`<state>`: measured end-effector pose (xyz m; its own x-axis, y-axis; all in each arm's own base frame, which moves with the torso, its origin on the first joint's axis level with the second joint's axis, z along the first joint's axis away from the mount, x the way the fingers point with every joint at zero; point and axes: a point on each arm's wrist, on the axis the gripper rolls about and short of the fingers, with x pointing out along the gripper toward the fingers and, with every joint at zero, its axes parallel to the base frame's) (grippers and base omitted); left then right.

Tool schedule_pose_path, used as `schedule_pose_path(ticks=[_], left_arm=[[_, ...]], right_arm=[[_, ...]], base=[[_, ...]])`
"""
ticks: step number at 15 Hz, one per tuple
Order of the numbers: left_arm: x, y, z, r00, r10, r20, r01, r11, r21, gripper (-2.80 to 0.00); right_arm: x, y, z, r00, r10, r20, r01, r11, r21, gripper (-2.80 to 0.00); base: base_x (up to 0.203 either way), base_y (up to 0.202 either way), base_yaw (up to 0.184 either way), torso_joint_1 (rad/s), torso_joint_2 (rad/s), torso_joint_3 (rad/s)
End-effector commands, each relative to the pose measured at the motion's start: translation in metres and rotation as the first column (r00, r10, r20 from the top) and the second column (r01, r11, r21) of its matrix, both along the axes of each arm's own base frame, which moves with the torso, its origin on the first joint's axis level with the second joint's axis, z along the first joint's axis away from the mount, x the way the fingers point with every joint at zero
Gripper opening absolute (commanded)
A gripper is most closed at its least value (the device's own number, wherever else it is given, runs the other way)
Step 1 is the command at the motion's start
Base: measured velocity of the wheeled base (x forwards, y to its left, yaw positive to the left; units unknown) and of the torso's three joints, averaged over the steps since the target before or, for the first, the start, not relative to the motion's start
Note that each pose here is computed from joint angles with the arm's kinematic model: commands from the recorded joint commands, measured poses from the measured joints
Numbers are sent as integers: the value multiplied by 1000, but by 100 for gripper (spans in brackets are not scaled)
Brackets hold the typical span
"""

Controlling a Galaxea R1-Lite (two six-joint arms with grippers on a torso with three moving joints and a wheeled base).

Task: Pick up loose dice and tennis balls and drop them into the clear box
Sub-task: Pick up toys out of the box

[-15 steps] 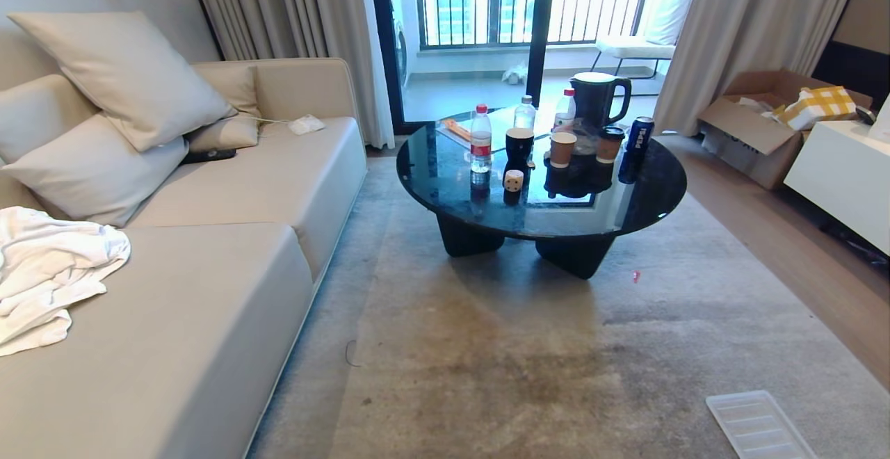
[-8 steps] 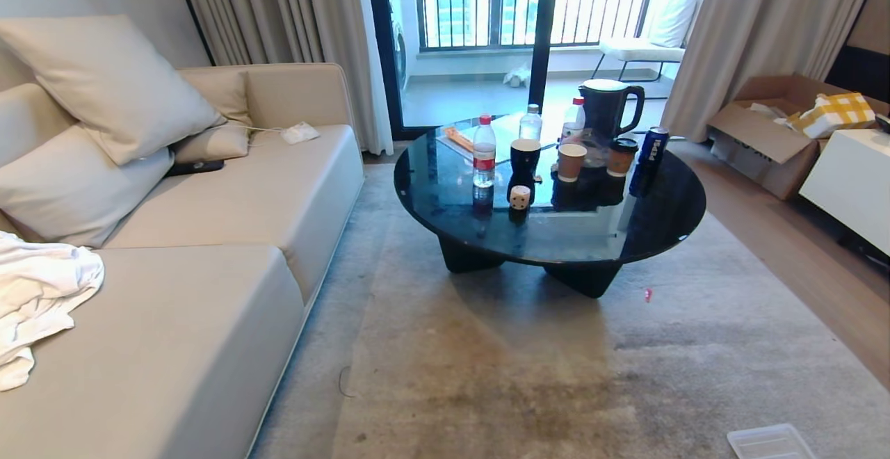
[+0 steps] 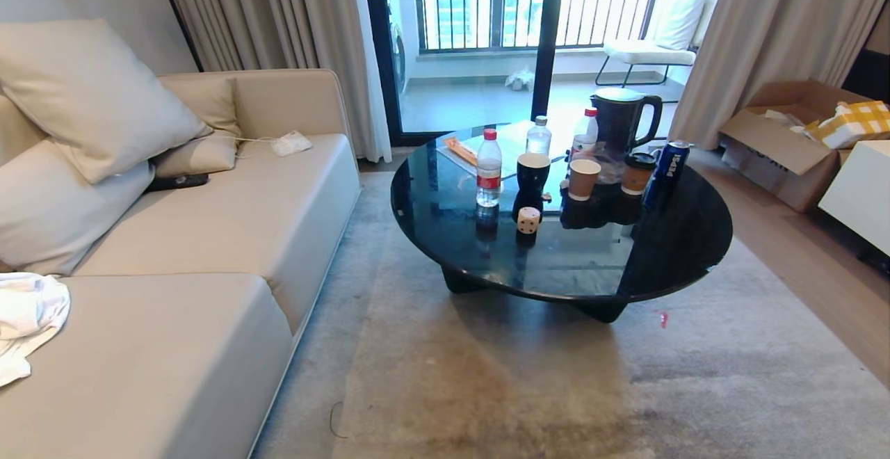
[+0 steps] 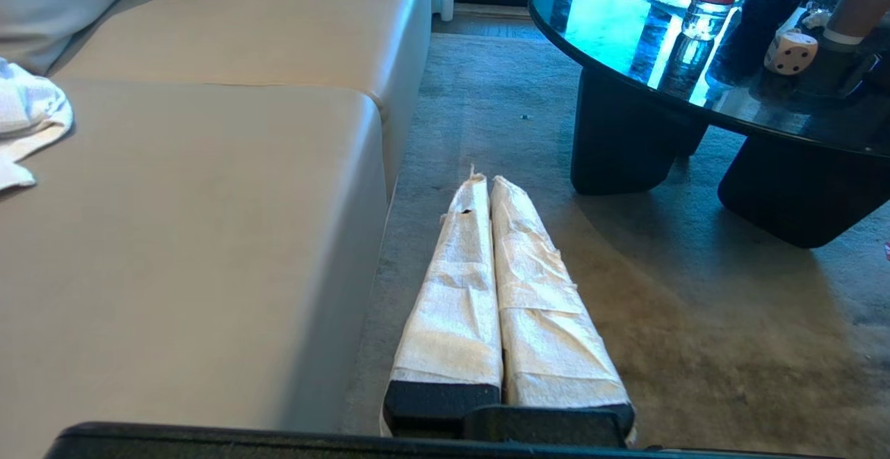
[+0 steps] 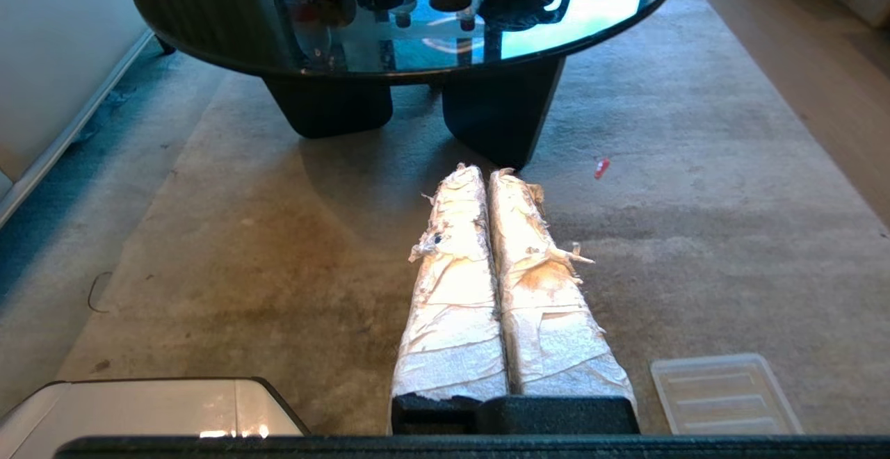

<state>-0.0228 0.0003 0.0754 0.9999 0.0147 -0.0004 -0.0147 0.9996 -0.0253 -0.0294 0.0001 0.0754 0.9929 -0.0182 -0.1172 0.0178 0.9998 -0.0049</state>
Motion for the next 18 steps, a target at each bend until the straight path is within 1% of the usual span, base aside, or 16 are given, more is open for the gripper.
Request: schedule_pose_path(ticks=[1,18], left_arm=[[0,0,0,1000,1,-1,-1,1000,-1,-280],[0,0,0,1000,1,-1,-1,1000,-1,-280]], right_arm=[[0,0,0,1000,0,-2,0,1000,-1,-280],[0,0,0,1000,0,-2,0,1000,-1,-280]], base=[[186,0,-3,2,-2,2],[184,0,-1,4,3,2]])
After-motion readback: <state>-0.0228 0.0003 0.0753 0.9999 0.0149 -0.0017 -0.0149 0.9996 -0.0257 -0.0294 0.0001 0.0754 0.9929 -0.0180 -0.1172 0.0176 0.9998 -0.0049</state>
